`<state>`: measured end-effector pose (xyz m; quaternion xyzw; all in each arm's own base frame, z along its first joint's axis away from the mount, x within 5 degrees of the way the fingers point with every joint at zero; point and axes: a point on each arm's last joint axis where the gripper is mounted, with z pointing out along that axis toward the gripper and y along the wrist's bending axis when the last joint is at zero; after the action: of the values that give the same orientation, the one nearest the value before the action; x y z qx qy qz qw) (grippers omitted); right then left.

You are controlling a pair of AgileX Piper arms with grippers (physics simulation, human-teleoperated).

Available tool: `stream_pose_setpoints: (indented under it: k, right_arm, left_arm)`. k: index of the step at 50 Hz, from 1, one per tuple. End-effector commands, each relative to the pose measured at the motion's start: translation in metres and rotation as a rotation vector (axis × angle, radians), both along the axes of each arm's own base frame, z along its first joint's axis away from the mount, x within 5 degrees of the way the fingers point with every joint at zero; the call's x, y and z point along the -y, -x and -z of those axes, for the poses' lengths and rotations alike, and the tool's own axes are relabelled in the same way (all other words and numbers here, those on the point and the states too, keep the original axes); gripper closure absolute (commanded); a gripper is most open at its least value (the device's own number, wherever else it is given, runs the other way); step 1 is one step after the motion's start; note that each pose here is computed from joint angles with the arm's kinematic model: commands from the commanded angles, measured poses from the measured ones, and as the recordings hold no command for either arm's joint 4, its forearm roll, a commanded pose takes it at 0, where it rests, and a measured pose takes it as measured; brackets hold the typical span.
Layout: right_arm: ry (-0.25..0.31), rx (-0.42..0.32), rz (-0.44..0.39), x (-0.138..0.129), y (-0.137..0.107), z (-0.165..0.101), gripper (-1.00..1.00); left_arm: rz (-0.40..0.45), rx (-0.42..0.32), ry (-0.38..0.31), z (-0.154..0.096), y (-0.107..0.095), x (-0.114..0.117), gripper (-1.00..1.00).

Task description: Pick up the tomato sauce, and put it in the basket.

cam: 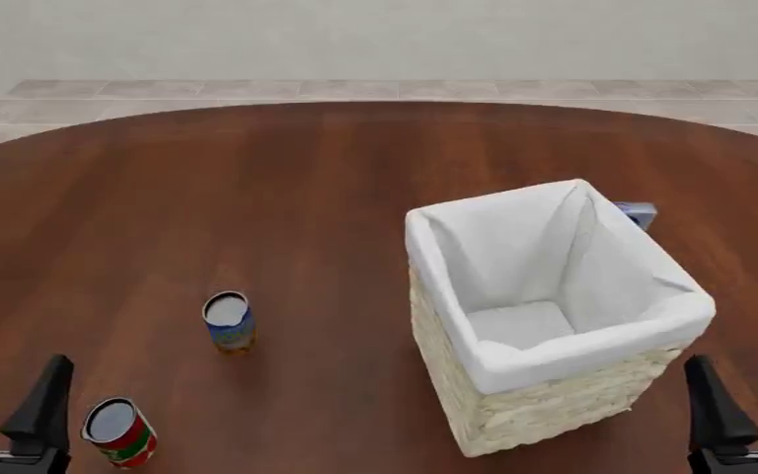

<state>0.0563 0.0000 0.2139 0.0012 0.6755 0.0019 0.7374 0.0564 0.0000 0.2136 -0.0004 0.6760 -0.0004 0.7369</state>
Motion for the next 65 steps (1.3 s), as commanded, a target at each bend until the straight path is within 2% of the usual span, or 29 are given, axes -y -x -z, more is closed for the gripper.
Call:
stream_pose_setpoints:
  k: [1, 16, 23, 29, 32, 34, 36, 41, 42, 44, 45, 48, 51, 52, 54, 65]
  right_arm:
    - [0.006, 0.000, 0.001, 0.000, 0.000, -0.001, -1.00]
    - [0.016, 0.003, -0.007, 0.000, 0.000, -0.001, -1.00]
    - [0.022, 0.005, -0.011, -0.001, 0.000, -0.001, -1.00]
    - [0.026, 0.003, -0.019, -0.001, 0.000, -0.001, -1.00]
    - [0.027, 0.002, -0.020, -0.001, 0.000, -0.001, -1.00]
    - [0.027, 0.003, -0.021, -0.001, 0.000, -0.001, -1.00]
    - [0.027, 0.002, -0.022, -0.001, 0.000, -0.001, -1.00]
    - [0.027, 0.003, -0.023, -0.001, 0.000, -0.001, -1.00]
    - [0.027, 0.003, -0.023, -0.001, 0.000, -0.001, -1.00]
    - [0.027, 0.004, -0.024, -0.001, 0.000, -0.001, -1.00]
    - [0.027, 0.003, -0.025, -0.002, 0.000, -0.001, -1.00]
    - [0.027, 0.004, -0.026, -0.002, 0.000, -0.001, -1.00]
    - [0.027, 0.003, -0.028, -0.002, 0.000, -0.001, -1.00]
    - [0.027, 0.003, -0.028, -0.002, 0.000, -0.001, -1.00]
    - [0.027, 0.003, -0.027, -0.002, 0.000, -0.001, -1.00]
    - [0.026, 0.001, -0.031, -0.002, 0.000, 0.000, -1.00]
  left_arm:
    - [-0.001, -0.008, 0.004, 0.000, -0.001, 0.000, -1.00]
    - [-0.002, -0.043, 0.013, 0.000, -0.010, 0.000, -1.00]
    - [0.018, -0.063, 0.007, -0.012, -0.016, 0.001, -1.00]
    - [0.027, -0.130, -0.019, -0.029, -0.027, 0.002, -1.00]
    - [0.027, -0.149, 0.003, -0.036, -0.029, 0.002, -1.00]
    - [0.033, -0.173, -0.024, -0.038, -0.033, 0.003, -1.00]
    - [0.037, -0.216, -0.009, -0.040, -0.039, 0.004, -1.00]
    - [0.027, -0.262, 0.010, -0.046, -0.045, 0.003, -1.00]
    - [0.001, -0.312, 0.054, -0.044, -0.052, 0.001, -1.00]
    - [0.000, -0.313, 0.068, -0.045, -0.052, 0.000, -1.00]
    - [-0.005, -0.340, 0.070, -0.044, -0.056, 0.000, -1.00]
    - [-0.007, -0.361, 0.030, -0.045, -0.059, -0.001, -1.00]
    - [-0.009, -0.362, 0.043, -0.048, -0.059, -0.001, -1.00]
    - [-0.039, -0.387, 0.038, -0.049, -0.062, -0.004, -1.00]
    - [-0.035, -0.415, 0.016, -0.050, -0.063, -0.004, -1.00]
    - [-0.033, -0.512, 0.039, -0.069, -0.059, -0.003, -1.00]
